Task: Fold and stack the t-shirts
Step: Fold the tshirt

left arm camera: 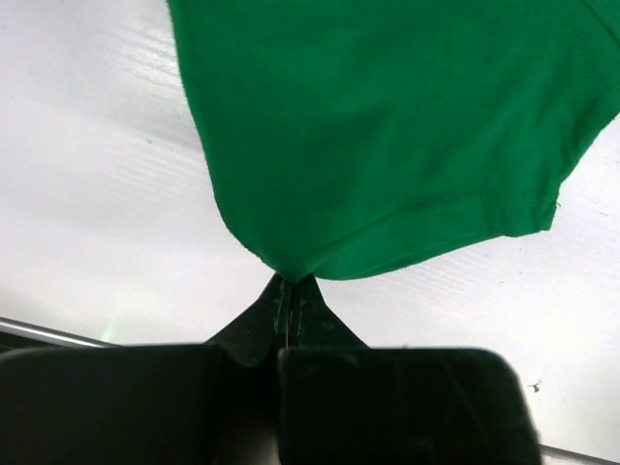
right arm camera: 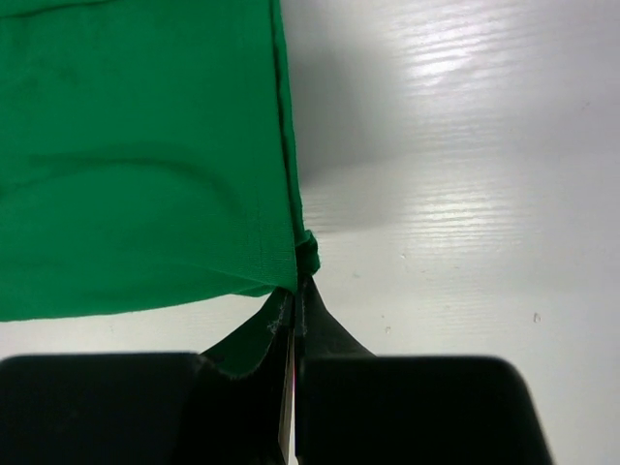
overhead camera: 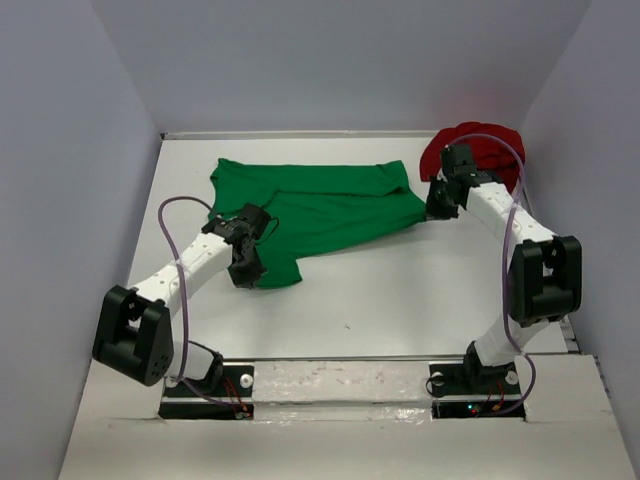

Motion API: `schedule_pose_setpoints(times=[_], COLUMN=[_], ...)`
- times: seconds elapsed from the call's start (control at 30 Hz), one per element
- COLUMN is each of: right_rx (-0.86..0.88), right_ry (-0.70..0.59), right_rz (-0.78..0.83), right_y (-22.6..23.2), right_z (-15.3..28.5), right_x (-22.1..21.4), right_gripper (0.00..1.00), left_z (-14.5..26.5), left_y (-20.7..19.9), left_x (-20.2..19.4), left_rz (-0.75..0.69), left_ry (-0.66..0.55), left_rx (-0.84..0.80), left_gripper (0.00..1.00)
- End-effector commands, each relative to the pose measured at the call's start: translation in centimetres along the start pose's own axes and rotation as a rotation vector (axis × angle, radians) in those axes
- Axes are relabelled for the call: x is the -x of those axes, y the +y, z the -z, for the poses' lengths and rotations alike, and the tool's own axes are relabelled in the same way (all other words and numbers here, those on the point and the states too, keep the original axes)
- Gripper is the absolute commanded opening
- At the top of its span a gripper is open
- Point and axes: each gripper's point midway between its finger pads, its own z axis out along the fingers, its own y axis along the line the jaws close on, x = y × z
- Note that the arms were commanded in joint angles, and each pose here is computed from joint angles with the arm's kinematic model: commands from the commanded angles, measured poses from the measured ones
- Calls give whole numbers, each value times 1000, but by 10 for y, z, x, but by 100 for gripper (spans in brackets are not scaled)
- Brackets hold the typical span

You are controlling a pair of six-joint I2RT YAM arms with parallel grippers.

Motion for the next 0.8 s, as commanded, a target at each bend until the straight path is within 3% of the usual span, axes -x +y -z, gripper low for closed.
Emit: schedule_pose_setpoints(times=[0.0, 0.47, 0.77], right_rx=[-50, -58, -95], right_ry=[-28, -6, -16], right_rz=[-2, 0, -23], right_y=[-9, -14, -22], right_z=[11, 12, 14], right_x=[-2, -16, -20], right_gripper=[0, 0, 0], left_z=[23, 65, 64], left_y=[13, 30, 36], left_x=[6, 26, 38], left_rz=[41, 138, 154], left_ry=[-49, -147, -165], left_rx=[23, 6, 7], left_gripper=[0, 0, 0])
